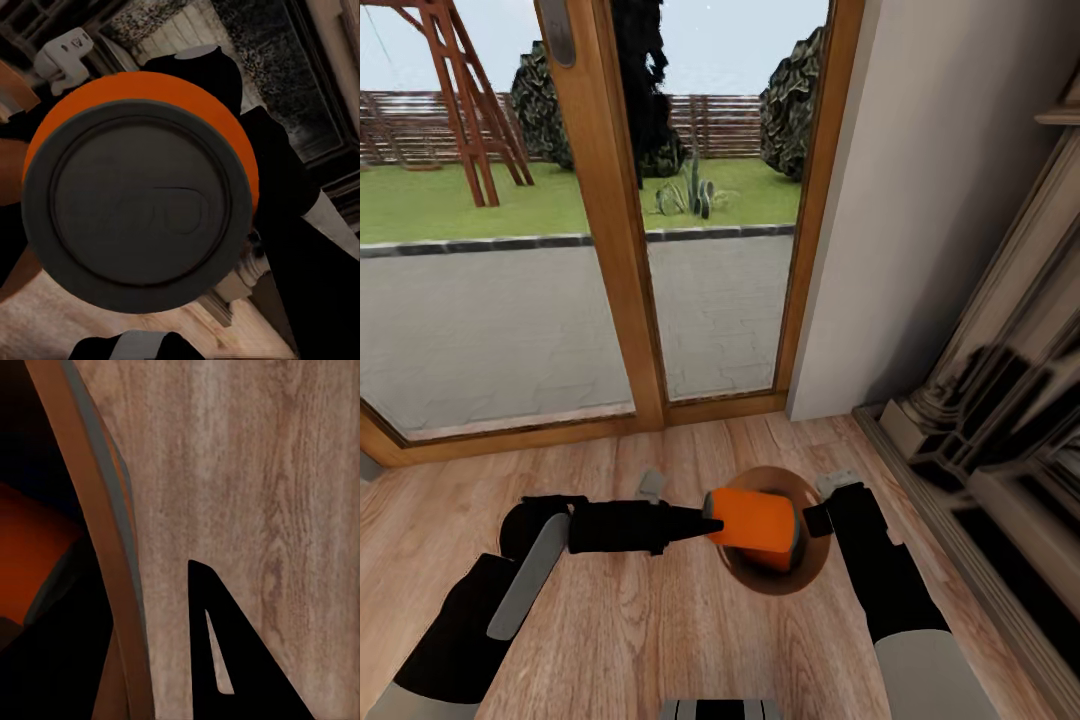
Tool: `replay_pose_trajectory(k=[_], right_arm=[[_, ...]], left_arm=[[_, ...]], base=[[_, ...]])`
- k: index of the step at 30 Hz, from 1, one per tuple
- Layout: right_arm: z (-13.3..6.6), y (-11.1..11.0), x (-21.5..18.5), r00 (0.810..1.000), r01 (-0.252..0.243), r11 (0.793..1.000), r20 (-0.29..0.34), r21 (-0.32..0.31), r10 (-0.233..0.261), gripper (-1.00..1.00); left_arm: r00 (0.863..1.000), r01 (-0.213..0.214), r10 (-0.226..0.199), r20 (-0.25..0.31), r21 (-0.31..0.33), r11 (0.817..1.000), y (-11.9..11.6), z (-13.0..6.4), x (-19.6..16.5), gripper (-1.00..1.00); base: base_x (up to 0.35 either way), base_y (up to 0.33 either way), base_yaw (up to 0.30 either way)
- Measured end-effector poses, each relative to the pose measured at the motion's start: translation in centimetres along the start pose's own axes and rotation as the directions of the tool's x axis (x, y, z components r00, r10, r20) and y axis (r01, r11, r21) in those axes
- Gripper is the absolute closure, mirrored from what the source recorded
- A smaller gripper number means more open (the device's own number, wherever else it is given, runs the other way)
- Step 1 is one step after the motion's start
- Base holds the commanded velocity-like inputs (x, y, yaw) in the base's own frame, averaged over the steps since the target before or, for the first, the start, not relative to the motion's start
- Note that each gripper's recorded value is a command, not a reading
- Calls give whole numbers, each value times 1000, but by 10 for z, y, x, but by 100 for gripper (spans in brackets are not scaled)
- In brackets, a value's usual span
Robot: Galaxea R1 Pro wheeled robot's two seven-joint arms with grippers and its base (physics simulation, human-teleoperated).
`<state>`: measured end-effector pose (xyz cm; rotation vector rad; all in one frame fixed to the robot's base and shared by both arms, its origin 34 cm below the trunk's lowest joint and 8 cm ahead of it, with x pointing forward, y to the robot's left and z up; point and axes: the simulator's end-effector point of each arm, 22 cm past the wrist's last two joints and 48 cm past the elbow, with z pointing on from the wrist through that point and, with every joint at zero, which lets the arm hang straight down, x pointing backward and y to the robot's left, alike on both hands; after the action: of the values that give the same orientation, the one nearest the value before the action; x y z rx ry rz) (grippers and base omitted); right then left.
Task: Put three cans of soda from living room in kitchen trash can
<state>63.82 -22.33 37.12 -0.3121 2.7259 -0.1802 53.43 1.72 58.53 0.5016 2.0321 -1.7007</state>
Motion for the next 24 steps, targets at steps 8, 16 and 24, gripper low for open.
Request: replay_pose_trajectory(k=[8, 16, 24], right_arm=[[0, -2, 0, 1000, 5, 1000, 0, 9, -5, 100], [-1, 2, -2, 1000, 16, 1000, 4, 7, -16, 100], [-2, 6, -4, 1000, 21, 1000, 9, 3, -22, 100]], left_arm=[[1000, -27, 25, -18, -94, 995, 17, 8, -3, 100], [999, -52, 48, -24, -197, 979, 35, 20, -6, 100], [996, -87, 78, -44, -276, 957, 47, 32, -6, 100]], base=[[0, 0, 0], [0, 0, 0], [0, 0, 0]])
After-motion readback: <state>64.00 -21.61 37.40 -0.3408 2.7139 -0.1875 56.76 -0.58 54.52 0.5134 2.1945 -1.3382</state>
